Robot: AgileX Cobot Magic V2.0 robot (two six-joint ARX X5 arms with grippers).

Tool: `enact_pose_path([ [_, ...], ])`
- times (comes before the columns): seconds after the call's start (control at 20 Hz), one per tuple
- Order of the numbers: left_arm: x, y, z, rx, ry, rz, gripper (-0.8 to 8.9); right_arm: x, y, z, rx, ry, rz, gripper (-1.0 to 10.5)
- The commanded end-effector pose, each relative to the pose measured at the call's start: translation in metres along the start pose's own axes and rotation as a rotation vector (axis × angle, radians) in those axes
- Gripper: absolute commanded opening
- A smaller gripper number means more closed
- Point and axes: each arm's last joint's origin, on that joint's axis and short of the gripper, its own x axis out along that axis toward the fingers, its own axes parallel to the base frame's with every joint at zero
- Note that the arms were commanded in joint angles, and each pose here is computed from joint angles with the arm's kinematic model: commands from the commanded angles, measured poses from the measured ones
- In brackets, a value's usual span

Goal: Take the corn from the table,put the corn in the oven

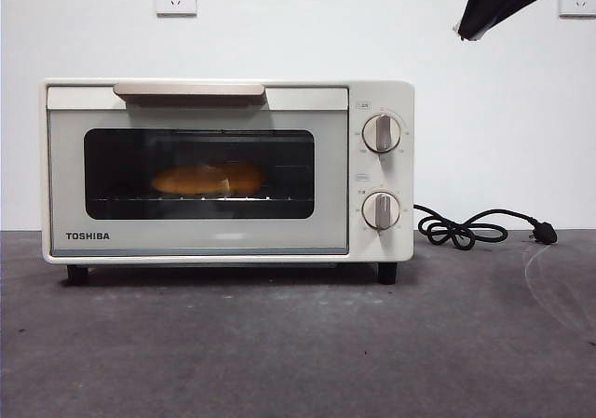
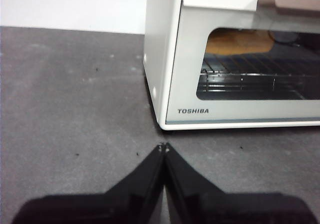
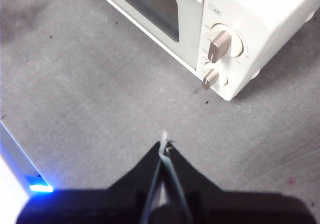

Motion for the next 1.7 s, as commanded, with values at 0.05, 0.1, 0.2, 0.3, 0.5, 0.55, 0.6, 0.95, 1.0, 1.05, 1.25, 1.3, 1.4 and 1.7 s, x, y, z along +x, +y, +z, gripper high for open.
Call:
enact_pose_path([
  [0.05,0.001,0.001,-0.002,0.022,-0.002,0.002,-0.03,0.002,-0.001,0.001,0.002,-0.002,-0.001,0.0],
  [0.1,0.001,0.000,-0.002,0.021,-0.005,0.002,-0.04,0.002,-0.001,0.001,0.002,-0.004,-0.002,0.0],
  [0.2,0.001,0.000,-0.002,0.021,-0.005,0.002,-0.03,0.002,-0.001,0.001,0.002,-0.005,-0.002,0.0],
  [0.3,0.001,0.001,-0.002,0.021,-0.005,0.003,-0.03,0.002,-0.001,0.001,0.002,-0.005,-0.002,0.0],
  [0.5,0.001,0.000,-0.002,0.021,-0.004,0.002,-0.03,0.002,-0.001,0.001,0.002,-0.005,-0.002,0.0],
  [0.55,0.001,0.000,-0.002,0.021,-0.003,0.002,-0.04,0.002,-0.001,0.001,0.002,-0.005,-0.002,0.0],
  [0.6,0.001,0.000,-0.002,0.021,-0.003,0.002,-0.04,0.002,-0.001,0.001,0.002,-0.005,-0.002,0.0],
  [0.95,0.001,0.001,-0.002,0.021,-0.002,0.003,-0.03,0.002,-0.001,0.001,0.002,-0.005,-0.002,0.0],
  [1.0,0.001,0.001,-0.002,0.021,-0.002,0.002,-0.03,0.002,-0.001,0.001,0.002,-0.005,-0.002,0.0],
  [1.05,0.001,0.001,-0.002,0.021,-0.002,0.002,-0.04,0.002,-0.001,0.001,0.002,-0.005,-0.002,0.0],
  [1.25,0.001,0.001,-0.002,0.021,-0.001,0.003,-0.03,0.002,-0.003,0.001,-0.007,0.004,-0.054,0.0],
  [1.3,0.001,0.001,-0.002,0.021,-0.001,0.003,-0.04,0.001,-0.005,0.001,-0.006,0.005,-0.101,0.0],
  [1.4,0.001,0.001,-0.002,0.021,0.002,0.003,-0.04,0.000,-0.009,0.001,-0.067,0.031,-0.191,0.0],
  [1.7,0.001,0.001,-0.002,0.021,0.005,0.003,-0.03,-0.027,-0.055,-0.012,0.085,-0.054,-0.388,0.0],
])
